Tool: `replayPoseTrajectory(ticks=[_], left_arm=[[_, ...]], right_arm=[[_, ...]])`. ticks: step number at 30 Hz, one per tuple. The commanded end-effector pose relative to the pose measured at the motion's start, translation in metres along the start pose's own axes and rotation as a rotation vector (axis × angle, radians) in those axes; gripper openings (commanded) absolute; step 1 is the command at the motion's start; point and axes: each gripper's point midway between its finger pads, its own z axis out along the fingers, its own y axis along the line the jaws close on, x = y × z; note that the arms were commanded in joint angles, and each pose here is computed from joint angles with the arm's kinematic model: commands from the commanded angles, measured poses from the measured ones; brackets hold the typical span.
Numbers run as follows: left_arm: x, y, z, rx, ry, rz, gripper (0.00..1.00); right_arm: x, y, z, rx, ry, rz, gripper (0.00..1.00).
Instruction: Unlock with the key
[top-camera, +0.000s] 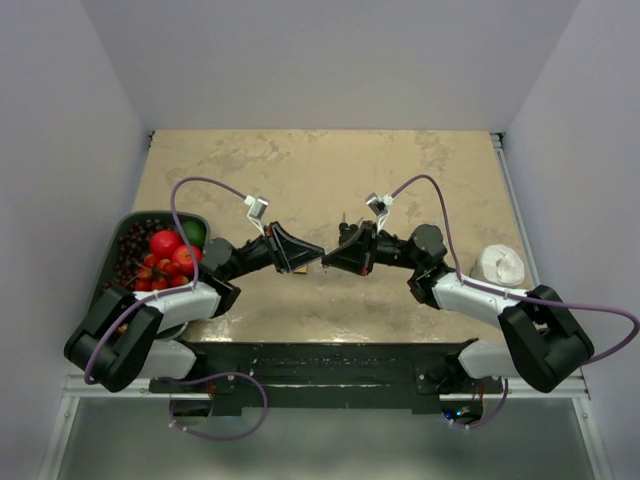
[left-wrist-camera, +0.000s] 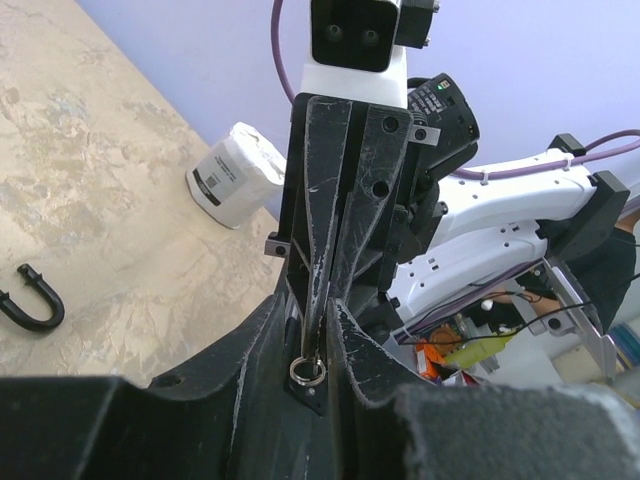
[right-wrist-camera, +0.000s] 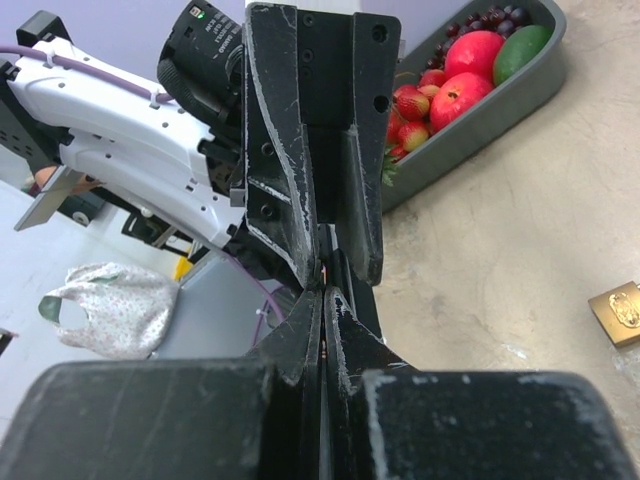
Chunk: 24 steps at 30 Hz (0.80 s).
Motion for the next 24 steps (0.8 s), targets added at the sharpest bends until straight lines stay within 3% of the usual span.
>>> replayPoseTrajectory(ticks=[1,12,16,20,24], left_arm=[[-0.008,-0.011,0.001,0.039,-0.028,0.062,0.26],[-0.001,-0.019,0.0,0.083,0.011,0.088,0.0],[0.002,-0.025,-0.004,0.114,0.018,0.092,0.0],[-0.002,-0.007,-0.002,0.029,-0.02,0.053,0.0],[-0.015,0.004,0.0,-0.041,-0.089,0.039,0.0]], right_arm=[[-0.008,0.015,-0.001,-0.049,-0.021,-0.052,0.0],[-0.01,0.009,0.0,-0.034,-0.038,-0.031,0.0],[-0.014,0.004,0.002,-0.011,-0.057,-0.021,0.0],[-0.01,-0.007,0.005,0.015,-0.049,0.004,0.0],[-0.003,-0.016,0.004,0.037,-0.046,0.021,0.12]])
